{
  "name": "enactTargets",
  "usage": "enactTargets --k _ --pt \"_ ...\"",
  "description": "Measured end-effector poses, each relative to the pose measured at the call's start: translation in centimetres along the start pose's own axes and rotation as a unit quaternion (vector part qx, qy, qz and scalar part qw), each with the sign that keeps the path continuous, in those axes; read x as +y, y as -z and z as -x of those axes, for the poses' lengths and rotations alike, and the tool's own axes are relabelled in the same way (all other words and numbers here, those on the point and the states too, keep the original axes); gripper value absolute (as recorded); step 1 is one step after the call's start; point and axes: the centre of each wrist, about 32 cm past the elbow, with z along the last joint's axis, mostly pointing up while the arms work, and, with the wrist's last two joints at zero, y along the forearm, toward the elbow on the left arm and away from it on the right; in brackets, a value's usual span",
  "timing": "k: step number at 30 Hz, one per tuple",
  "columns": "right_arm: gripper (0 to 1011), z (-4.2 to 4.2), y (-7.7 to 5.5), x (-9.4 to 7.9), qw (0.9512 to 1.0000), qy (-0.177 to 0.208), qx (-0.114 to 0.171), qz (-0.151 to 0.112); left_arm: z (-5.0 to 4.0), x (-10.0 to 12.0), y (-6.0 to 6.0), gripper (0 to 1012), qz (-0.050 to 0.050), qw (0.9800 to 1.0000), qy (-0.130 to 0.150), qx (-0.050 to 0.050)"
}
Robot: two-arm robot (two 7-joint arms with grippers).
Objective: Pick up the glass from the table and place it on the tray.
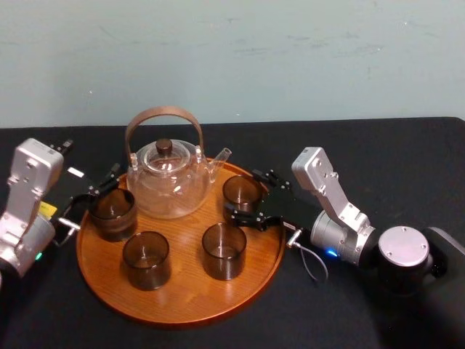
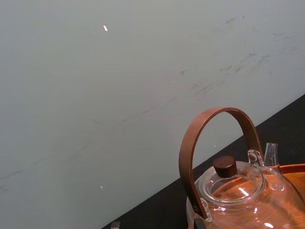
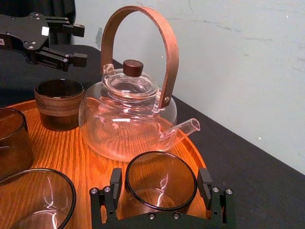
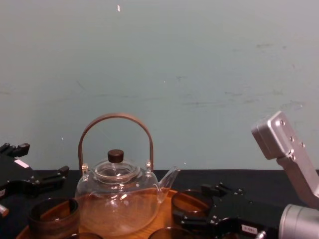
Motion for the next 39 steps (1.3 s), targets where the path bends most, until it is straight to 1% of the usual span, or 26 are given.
enactTargets --k 17,21,27,31,34,39 --pt "1003 -0.03 0.0 -0.1 1.0000 0.001 0.002 -0.004 0.00 0.0 0.0 1001 0.000 1.0000 0.000 0.000" --pt "1003 -0.11 -0.1 -0.3 0.9999 0.003 0.003 -0.015 0.00 0.0 0.0 1001 0.000 1.0000 0.000 0.000" --pt "1003 -0.24 -0.6 -0.9 0.9993 0.007 -0.001 -0.038 0.00 0.0 0.0 1001 0.000 1.0000 0.000 0.000" --pt "1002 -0.19 -1.0 -1.6 0.9984 0.011 -0.004 -0.056 0.00 0.0 0.0 1001 0.000 1.0000 0.000 0.000" --pt "1002 -0.09 -1.4 -2.6 0.9971 0.018 -0.005 -0.073 0.00 0.0 0.0 1001 0.000 1.0000 0.000 0.000" --pt "1003 0.08 -1.6 -4.0 0.9960 0.029 -0.007 -0.084 0.00 0.0 0.0 1001 0.000 1.0000 0.000 0.000"
